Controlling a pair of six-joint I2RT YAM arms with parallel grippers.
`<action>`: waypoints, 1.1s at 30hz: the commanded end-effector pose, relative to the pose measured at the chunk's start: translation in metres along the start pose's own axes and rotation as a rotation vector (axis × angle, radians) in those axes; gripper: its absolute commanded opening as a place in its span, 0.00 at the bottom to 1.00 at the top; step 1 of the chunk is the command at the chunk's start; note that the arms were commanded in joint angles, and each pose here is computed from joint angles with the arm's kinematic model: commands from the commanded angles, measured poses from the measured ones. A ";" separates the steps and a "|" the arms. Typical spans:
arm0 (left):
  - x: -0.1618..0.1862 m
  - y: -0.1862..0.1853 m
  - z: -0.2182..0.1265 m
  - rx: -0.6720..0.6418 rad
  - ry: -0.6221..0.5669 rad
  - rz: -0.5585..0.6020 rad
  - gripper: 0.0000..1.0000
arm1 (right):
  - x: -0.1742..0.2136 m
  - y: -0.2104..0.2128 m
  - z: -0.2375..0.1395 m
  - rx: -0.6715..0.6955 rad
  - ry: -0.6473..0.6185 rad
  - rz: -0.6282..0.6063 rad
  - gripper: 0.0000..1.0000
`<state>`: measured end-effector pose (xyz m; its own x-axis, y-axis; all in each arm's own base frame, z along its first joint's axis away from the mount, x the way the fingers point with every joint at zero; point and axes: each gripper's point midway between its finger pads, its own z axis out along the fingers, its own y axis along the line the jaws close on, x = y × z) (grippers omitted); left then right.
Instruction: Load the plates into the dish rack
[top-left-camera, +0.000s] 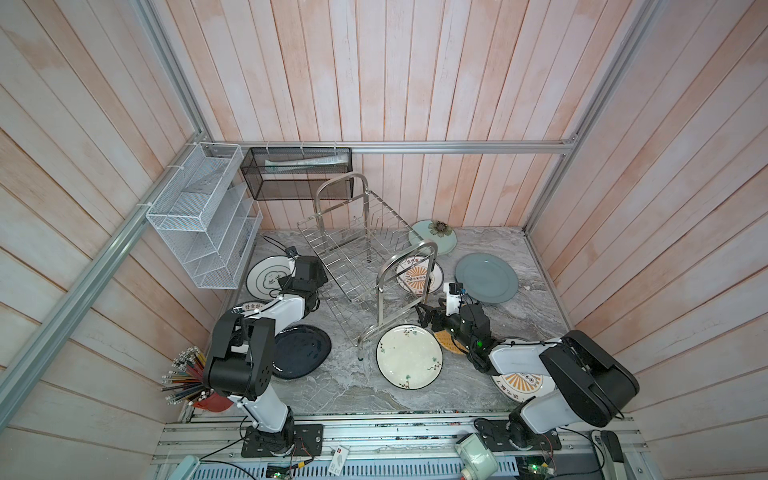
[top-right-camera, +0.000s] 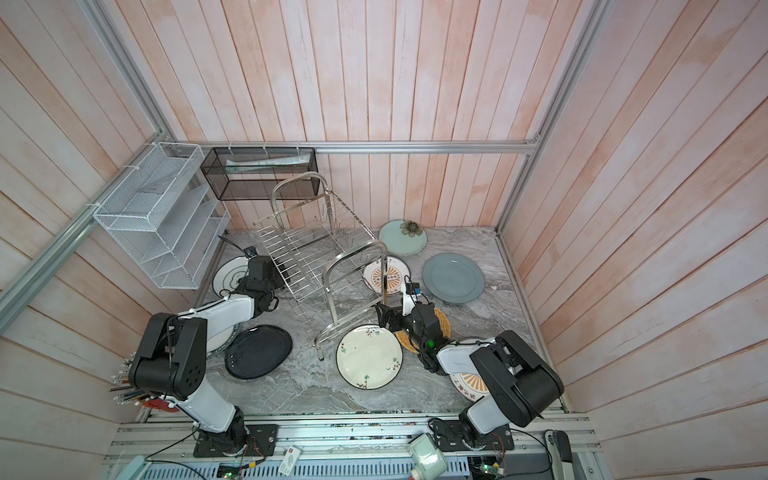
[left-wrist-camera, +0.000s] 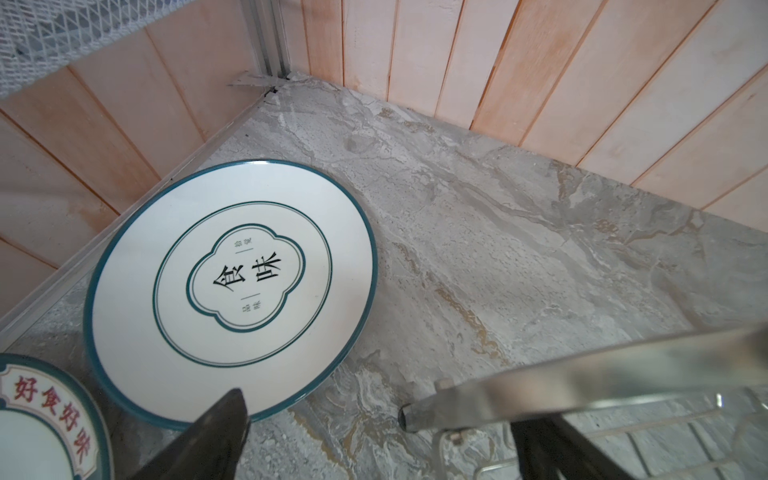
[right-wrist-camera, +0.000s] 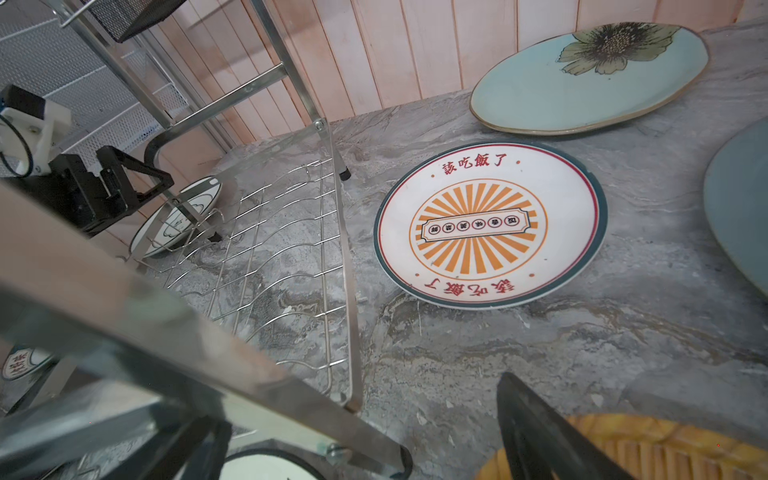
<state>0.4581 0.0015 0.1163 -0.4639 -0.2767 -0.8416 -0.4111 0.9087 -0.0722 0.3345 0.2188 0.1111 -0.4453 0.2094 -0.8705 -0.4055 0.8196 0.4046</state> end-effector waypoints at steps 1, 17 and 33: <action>-0.012 0.011 -0.002 -0.071 -0.026 -0.038 0.98 | -0.023 -0.015 0.005 0.039 -0.080 0.059 0.97; 0.006 0.017 -0.036 -0.049 -0.032 -0.063 0.99 | -0.072 -0.062 0.051 0.073 -0.172 0.179 0.97; -0.004 0.002 -0.078 0.146 -0.084 -0.065 1.00 | -0.108 -0.071 0.071 -0.023 -0.149 0.171 0.97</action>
<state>0.4012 -0.0110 0.1496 -0.3877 -0.3259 -0.8623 -0.3853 0.9071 -0.1695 0.4547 0.1760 0.1235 -0.4441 0.3986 -0.8024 -0.2929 0.7817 0.5505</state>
